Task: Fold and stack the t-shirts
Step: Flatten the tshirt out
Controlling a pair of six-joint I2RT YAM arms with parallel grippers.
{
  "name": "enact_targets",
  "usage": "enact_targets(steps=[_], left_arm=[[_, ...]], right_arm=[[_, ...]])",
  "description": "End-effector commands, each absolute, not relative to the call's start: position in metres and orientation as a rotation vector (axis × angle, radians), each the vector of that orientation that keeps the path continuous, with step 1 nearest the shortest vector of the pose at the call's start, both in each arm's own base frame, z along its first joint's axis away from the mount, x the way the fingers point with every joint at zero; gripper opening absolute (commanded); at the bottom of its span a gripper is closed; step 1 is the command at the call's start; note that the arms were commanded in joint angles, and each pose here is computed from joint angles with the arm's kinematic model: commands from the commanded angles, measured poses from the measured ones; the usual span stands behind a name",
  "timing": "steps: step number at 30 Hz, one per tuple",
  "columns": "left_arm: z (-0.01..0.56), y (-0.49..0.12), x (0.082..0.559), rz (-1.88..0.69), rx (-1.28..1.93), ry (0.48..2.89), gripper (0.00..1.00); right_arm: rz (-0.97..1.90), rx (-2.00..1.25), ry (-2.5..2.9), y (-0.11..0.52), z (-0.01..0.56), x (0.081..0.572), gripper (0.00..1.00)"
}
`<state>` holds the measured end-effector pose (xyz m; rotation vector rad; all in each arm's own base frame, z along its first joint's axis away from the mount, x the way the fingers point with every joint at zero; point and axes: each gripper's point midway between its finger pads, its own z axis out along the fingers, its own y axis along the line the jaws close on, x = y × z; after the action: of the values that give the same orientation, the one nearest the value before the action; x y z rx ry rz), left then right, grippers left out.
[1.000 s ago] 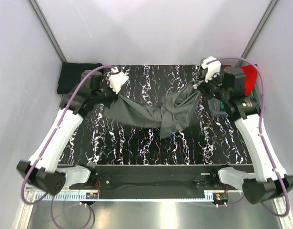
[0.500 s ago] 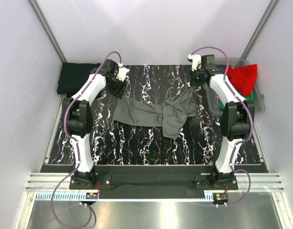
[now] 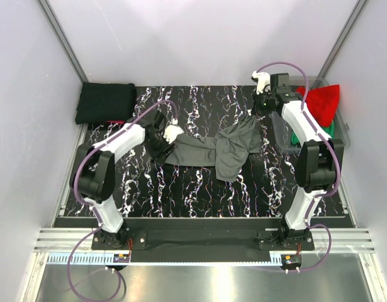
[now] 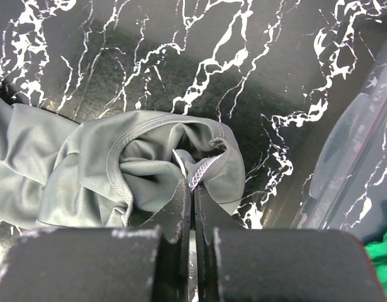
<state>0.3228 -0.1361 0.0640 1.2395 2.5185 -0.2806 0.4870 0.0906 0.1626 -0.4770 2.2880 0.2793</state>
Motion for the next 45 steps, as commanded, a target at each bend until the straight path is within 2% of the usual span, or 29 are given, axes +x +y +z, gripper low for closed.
enact_targets(steps=[1,6,7,9,10,14,16,20,24,27,29,31,35,36,37,39,40,41,42,44,45], left_arm=[[0.049,-0.123,0.354,-0.131,1.275,2.471,0.61],[0.032,-0.118,0.378,-0.034,1.250,2.493,0.61],[0.030,-0.117,0.379,-0.024,1.249,2.500,0.53],[0.027,-0.116,0.379,-0.022,1.250,2.517,0.25],[0.028,-0.116,0.379,-0.020,1.254,2.515,0.00],[0.072,-0.117,0.380,-0.021,1.215,2.401,0.00],[0.115,-0.119,0.373,-0.033,1.193,2.280,0.00],[0.178,-0.125,0.339,-0.099,1.198,2.093,0.00],[0.238,-0.125,0.296,-0.139,1.197,1.921,0.00],[0.260,-0.123,0.290,-0.114,1.149,1.843,0.00],[0.267,-0.118,0.306,-0.058,1.078,1.845,0.00],[0.258,-0.112,0.336,-0.006,0.990,1.923,0.00],[0.225,-0.103,0.410,0.044,0.863,2.110,0.00],[0.216,-0.102,0.423,0.055,0.846,2.141,0.00],[0.209,-0.099,0.436,0.056,0.824,2.168,0.00],[0.194,-0.104,0.470,0.054,0.810,2.196,0.06],[0.208,-0.105,0.489,0.073,0.780,2.164,0.09],[0.188,-0.105,0.503,0.087,0.768,2.204,0.32],[0.190,-0.107,0.511,0.087,0.749,2.200,0.39],[0.199,-0.104,0.516,0.112,0.697,2.195,0.48],[0.202,-0.105,0.513,0.096,0.683,2.193,0.48]], right_arm=[[0.315,-0.483,2.214,0.100,0.187,0.488,0.00],[0.331,-0.483,2.220,0.101,0.185,0.484,0.00],[0.333,-0.484,2.223,0.102,0.185,0.483,0.00],[0.333,-0.485,2.226,0.101,0.184,0.481,0.00],[0.330,-0.486,2.226,0.101,0.185,0.480,0.00],[0.325,-0.508,2.179,0.101,0.206,0.472,0.00],[0.346,-0.550,2.123,0.105,0.230,0.457,0.00],[0.404,-0.630,2.047,0.112,0.251,0.411,0.00],[0.384,-0.691,1.882,0.112,0.300,0.361,0.00],[0.338,-0.679,1.810,0.108,0.318,0.354,0.00],[0.254,-0.607,1.783,0.096,0.329,0.372,0.00],[0.194,-0.542,1.837,0.085,0.316,0.400,0.00],[0.175,-0.493,1.915,0.075,0.295,0.455,0.00],[0.191,-0.491,2.010,0.075,0.259,0.471,0.00],[0.199,-0.492,2.038,0.076,0.250,0.479,0.00],[0.219,-0.478,2.092,0.077,0.229,0.502,0.00],[0.224,-0.477,2.081,0.079,0.235,0.511,0.00],[0.236,-0.469,2.118,0.079,0.219,0.519,0.00],[0.248,-0.448,2.139,0.081,0.215,0.521,0.00],[0.263,-0.444,2.134,0.082,0.219,0.526,0.00],[0.270,-0.448,2.128,0.083,0.221,0.525,0.00]])
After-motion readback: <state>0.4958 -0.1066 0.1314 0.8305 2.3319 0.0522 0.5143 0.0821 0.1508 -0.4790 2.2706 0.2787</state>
